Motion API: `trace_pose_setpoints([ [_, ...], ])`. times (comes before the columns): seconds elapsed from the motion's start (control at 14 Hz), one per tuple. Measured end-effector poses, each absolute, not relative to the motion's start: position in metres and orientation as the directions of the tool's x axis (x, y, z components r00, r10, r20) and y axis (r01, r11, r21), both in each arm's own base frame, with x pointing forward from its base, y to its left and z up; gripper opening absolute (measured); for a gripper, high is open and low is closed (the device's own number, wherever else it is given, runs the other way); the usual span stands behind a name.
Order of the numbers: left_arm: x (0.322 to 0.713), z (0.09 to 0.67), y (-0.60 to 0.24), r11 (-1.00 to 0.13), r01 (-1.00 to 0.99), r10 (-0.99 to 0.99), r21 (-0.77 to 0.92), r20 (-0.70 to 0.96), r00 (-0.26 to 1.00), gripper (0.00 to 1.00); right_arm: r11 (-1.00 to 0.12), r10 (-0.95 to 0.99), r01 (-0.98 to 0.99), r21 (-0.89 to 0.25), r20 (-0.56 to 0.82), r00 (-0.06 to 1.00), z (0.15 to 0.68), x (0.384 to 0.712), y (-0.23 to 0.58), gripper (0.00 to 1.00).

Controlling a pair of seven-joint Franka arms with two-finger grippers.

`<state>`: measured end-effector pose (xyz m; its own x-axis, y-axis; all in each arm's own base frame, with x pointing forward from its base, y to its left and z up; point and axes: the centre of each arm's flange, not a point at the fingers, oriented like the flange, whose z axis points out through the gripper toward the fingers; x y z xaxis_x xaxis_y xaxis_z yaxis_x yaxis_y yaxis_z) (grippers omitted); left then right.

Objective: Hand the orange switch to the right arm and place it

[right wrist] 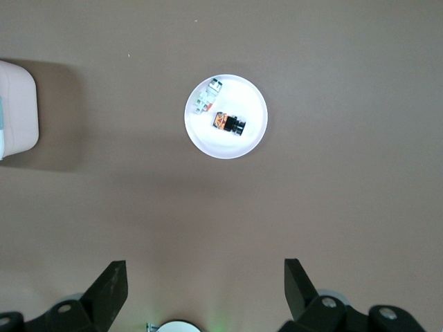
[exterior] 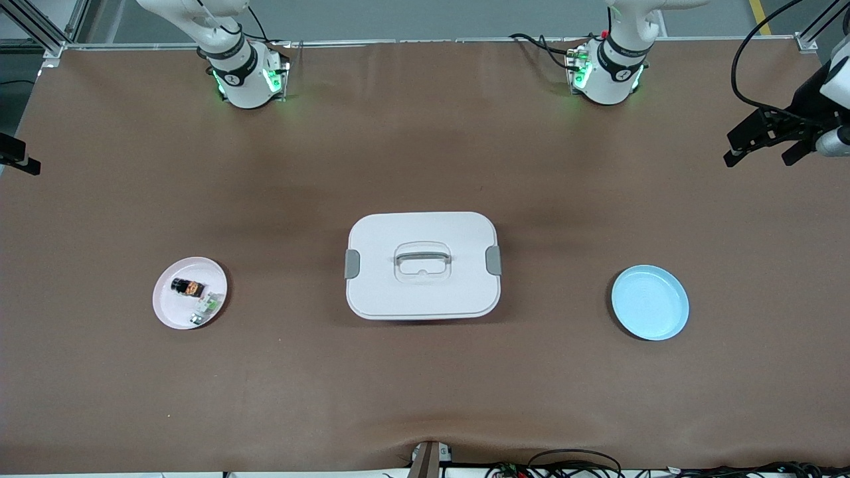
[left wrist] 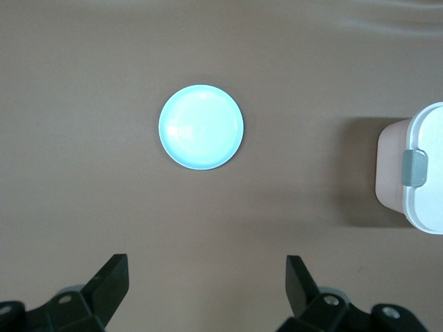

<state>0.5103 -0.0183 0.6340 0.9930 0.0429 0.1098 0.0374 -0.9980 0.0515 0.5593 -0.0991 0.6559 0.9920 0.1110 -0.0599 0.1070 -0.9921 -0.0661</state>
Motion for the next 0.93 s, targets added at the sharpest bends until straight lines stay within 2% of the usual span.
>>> trace_pose_setpoints([
  [0.36, 0.51, 0.634, -0.018, -0.998, 0.037, 0.043, 0.052, 0.11, 0.993, 1.0, -0.994, 0.098, 0.096, -0.058, -0.036, 0.995, 0.658, 0.546, -0.09, 1.0],
  [0.64, 0.51, 0.634, -0.018, -0.998, 0.037, 0.043, 0.052, 0.11, 0.993, 1.0, -0.992, 0.121, 0.123, 0.032, -0.054, 0.991, 0.659, 0.549, -0.068, 1.0],
  [0.93, 0.51, 0.634, -0.018, -0.998, 0.037, 0.043, 0.052, 0.11, 0.993, 1.0, -0.999, -0.007, -0.005, 0.045, -0.047, 0.999, 0.66, 0.552, -0.046, 1.0],
])
